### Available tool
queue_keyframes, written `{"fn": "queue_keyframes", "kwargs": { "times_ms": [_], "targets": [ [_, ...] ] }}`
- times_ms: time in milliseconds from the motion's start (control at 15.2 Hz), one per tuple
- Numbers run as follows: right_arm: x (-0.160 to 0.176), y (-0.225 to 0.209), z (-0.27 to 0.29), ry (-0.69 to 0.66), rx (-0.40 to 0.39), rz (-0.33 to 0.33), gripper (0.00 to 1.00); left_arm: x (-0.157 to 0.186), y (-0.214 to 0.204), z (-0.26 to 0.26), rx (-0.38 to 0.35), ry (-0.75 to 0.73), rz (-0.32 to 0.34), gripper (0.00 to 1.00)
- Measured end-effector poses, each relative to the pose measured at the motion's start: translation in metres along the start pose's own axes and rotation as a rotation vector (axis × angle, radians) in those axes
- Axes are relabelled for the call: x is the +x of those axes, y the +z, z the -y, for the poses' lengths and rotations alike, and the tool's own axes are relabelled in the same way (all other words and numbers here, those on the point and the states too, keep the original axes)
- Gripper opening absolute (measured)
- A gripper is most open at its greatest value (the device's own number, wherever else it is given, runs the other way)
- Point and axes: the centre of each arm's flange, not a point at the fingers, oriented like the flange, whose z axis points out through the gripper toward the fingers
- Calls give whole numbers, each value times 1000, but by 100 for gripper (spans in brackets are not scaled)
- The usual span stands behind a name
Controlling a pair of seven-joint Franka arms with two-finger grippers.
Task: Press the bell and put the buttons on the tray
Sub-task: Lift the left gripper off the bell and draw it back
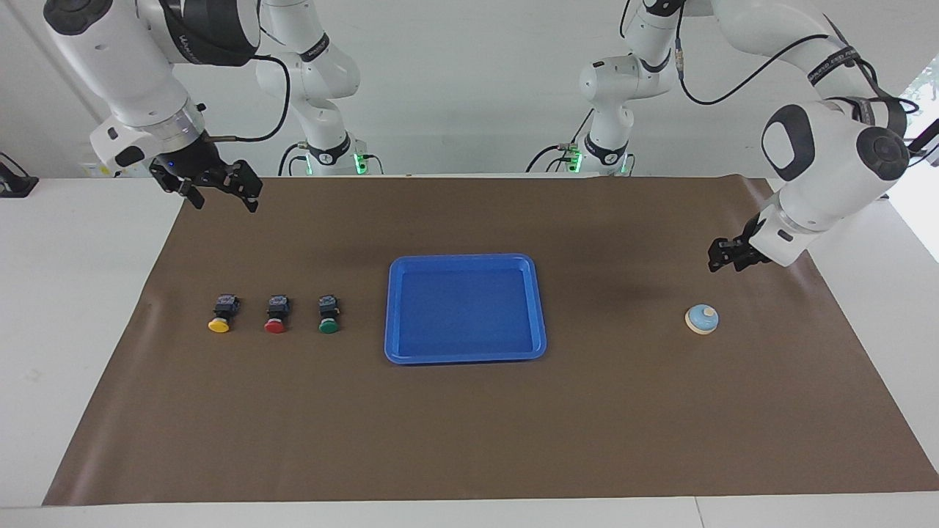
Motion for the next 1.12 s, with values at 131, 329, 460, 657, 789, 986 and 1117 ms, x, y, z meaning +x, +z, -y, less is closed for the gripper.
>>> {"fn": "queue_keyframes", "kwargs": {
  "times_ms": [131, 329, 460, 657, 789, 986, 1117],
  "targets": [
    [0, 0, 0, 0, 0, 0, 100, -18, -20, -6, 4, 1, 10, 89],
    [0, 0, 0, 0, 0, 0, 100, -41, -43, -13, 9, 9, 21, 100],
    [0, 0, 0, 0, 0, 0, 100, -47, -50, -23, 13, 23, 18, 100],
    [0, 0, 0, 0, 0, 0, 100, -49, -49, -28, 15, 27, 25, 100],
    [0, 0, -1, 2, 0, 0, 100, -51, -50, -26, 14, 17, 35, 100],
    [0, 0, -7, 12, 1, 0, 100, -55, -54, -27, 15, -1, 27, 100],
    [1, 0, -10, -8, 2, -3, 100, -56, -56, -28, 16, -7, 23, 100]
  ]
}}
